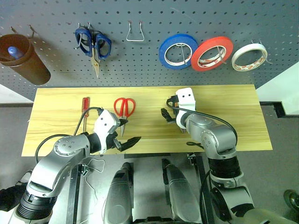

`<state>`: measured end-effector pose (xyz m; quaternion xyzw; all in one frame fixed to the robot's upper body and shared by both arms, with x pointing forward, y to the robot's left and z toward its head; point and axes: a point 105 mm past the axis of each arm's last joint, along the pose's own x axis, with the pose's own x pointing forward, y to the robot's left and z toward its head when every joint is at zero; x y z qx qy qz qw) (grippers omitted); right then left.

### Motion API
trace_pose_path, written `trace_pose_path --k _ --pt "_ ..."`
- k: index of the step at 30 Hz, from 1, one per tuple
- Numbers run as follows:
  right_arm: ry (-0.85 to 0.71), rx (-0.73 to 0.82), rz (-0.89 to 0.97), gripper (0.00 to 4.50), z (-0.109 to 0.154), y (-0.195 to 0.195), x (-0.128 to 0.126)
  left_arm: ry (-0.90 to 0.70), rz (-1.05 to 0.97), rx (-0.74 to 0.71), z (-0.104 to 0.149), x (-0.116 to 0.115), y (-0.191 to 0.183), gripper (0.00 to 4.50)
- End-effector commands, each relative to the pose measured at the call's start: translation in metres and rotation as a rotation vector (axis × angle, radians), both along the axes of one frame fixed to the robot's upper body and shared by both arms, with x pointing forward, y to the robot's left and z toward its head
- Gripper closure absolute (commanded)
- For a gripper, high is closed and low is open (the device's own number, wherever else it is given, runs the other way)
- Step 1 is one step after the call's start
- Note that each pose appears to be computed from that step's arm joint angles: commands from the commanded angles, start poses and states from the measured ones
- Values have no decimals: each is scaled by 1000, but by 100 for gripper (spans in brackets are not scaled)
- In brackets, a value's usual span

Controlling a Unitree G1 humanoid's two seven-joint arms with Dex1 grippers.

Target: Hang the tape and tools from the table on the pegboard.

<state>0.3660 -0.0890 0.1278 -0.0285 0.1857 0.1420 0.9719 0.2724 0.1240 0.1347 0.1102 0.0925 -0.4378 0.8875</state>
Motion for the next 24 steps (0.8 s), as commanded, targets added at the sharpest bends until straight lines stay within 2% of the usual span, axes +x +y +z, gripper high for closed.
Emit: trace_pose_path --k 1,6,19,24 --pt "-14 18 -62 2 5 -4 4 -31 -23 -8 9 -6 -4 0" --pt "22 -11 -143 2 -4 -16 10 -40 -27 -10 14 -5 -4 0" --pt "50 -53 -168 2 -12 -25 16 -41 -26 -12 15 -8 -4 0" --pt "46 -71 -240 2 -13 -41 20 -41 -27 -10 16 -8 -3 0"
